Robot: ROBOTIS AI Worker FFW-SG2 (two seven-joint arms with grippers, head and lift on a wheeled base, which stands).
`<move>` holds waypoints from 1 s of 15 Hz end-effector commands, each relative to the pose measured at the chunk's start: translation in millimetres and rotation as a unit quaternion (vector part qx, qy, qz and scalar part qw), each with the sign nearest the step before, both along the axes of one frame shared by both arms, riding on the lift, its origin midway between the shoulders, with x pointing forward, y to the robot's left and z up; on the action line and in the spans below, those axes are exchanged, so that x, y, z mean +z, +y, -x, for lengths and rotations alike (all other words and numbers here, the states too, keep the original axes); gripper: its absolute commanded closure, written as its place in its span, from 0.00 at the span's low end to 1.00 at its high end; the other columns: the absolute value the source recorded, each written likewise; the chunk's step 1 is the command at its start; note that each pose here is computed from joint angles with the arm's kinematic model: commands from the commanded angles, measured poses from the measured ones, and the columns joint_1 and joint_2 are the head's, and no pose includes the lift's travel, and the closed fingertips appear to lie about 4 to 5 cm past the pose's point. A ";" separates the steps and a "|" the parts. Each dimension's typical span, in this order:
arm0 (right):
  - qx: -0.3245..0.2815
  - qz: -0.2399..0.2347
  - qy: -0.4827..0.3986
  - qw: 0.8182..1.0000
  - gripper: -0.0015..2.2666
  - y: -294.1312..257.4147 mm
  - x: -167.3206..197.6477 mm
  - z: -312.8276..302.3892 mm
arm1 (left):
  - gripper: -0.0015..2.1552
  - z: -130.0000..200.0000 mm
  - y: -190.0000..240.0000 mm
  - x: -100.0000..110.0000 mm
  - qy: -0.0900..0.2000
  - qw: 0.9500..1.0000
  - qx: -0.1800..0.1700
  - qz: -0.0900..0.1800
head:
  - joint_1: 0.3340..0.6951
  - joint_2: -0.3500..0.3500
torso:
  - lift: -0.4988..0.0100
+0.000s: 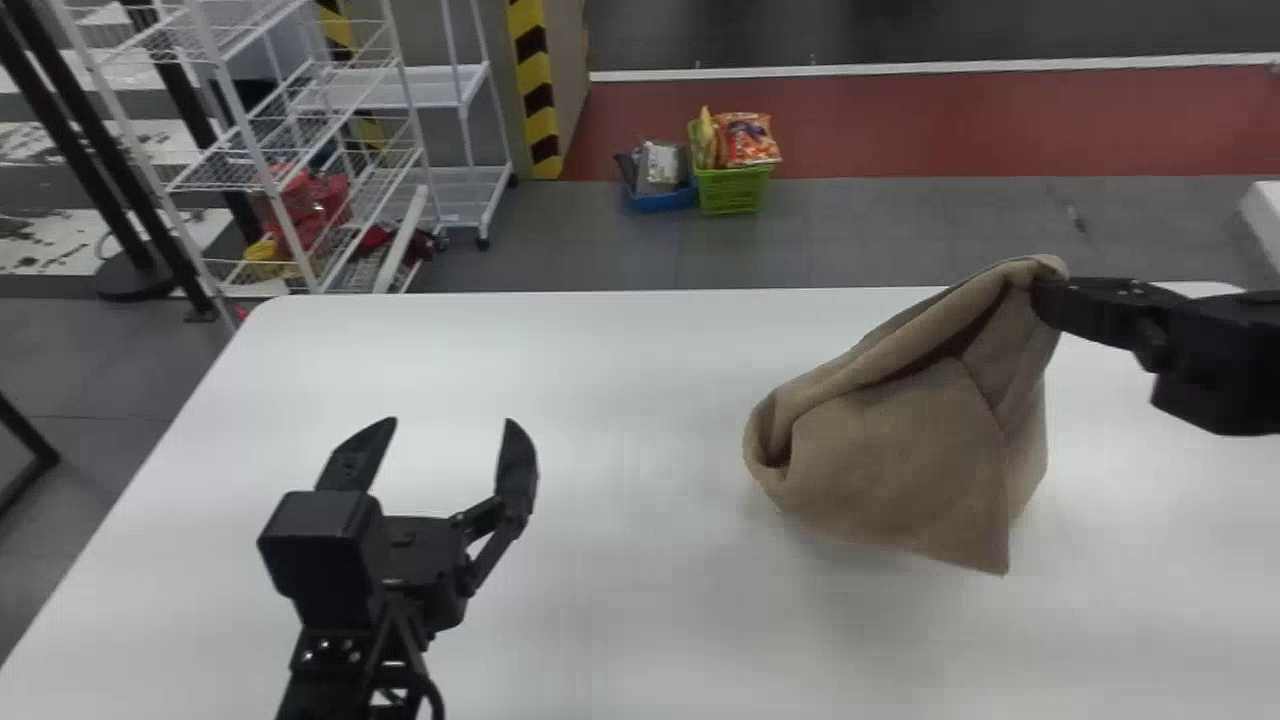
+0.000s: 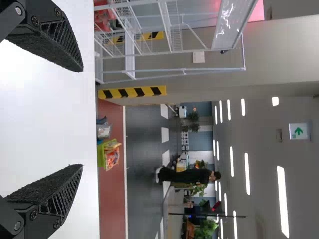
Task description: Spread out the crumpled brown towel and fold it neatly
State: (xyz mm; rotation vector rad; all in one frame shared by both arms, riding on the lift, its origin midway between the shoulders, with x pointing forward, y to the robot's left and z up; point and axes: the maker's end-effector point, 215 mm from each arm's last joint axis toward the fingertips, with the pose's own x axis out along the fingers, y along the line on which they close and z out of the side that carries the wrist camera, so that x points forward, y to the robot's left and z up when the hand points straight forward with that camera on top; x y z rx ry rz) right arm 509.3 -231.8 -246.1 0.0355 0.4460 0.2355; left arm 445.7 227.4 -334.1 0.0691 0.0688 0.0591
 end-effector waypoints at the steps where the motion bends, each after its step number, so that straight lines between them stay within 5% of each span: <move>1: -0.037 0.001 0.022 0.999 0.94 -38.1 -28.8 -23.7 | 0.07 -0.8 -3.5 1.5 -0.002 1.000 -0.002 -0.002 | 1.00 0.52 | 0.73; 2: -0.050 -0.004 0.040 0.998 0.81 -49.2 -43.8 -24.7 | 0.07 -0.6 -6.3 1.6 -0.002 1.000 -0.004 -0.004 | 1.00 0.49 | 0.73; 4: -0.060 -0.006 0.071 0.996 0.19 -60.6 -76.0 -17.4 | 0.07 -0.3 -7.5 -0.1 -0.001 1.000 -0.005 -0.005 | 1.00 0.42 | 0.73; 5: -0.063 0.005 0.078 0.995 0.00 -63.8 -86.6 -11.9 | 0.07 -0.3 -6.9 -0.9 0.000 1.000 -0.005 -0.006 | 1.00 0.40 | 0.73; 8: -0.110 0.138 0.108 0.978 0.02 -85.6 -114.8 12.0 | 0.07 -0.6 -9.4 -0.4 0.000 1.000 -0.007 -0.005 | 1.00 0.37 | 0.73; 10: -0.102 0.144 0.097 0.980 0.03 -85.1 -115.3 25.9 | 0.07 -0.5 -9.3 -2.2 0.002 1.000 -0.007 -0.005 | 1.00 0.34 | 0.73; 13: -0.063 0.091 0.097 0.989 0.04 -71.6 -116.2 57.8 | 0.07 0.4 -9.0 -6.3 0.006 1.000 -0.007 -0.006 | 1.00 0.33 | 0.73; 15: -0.049 0.112 0.078 0.989 0.06 -71.4 -119.2 61.2 | 0.07 0.5 -10.4 -6.3 0.005 1.000 -0.008 -0.005 | 1.00 0.35 | 0.73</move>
